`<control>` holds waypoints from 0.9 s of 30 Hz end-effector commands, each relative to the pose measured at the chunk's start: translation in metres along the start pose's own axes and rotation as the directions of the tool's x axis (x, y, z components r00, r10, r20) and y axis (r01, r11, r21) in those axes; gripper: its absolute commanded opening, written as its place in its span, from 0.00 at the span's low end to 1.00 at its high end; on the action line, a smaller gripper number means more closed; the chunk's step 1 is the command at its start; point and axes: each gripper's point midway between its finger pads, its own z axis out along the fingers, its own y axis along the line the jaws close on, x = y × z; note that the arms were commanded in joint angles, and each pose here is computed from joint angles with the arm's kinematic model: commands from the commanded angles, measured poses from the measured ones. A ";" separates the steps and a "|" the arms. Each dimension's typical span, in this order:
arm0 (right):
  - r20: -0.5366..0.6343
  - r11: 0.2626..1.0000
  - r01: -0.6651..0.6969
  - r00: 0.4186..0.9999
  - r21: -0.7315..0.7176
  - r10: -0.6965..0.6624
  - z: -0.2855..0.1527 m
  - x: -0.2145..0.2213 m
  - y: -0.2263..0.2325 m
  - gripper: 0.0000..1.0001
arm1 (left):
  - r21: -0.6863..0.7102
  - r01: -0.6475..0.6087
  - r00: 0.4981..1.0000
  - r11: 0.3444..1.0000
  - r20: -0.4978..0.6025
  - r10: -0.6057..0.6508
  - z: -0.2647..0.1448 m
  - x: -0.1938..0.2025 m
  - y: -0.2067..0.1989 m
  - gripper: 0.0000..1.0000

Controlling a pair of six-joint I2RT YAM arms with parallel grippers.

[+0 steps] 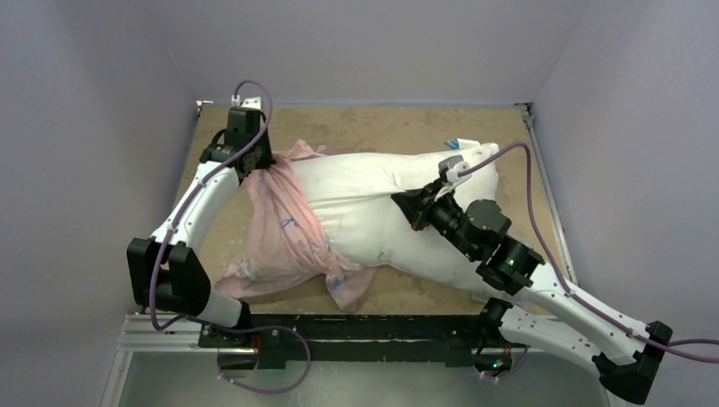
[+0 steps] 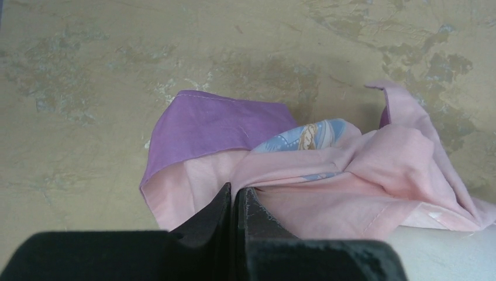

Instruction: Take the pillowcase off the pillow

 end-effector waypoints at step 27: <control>0.139 0.972 -0.228 0.966 0.050 0.219 0.057 -0.010 0.000 0.00 | 0.117 0.094 0.969 0.989 0.215 -0.118 -0.109 0.005 -0.006 0.70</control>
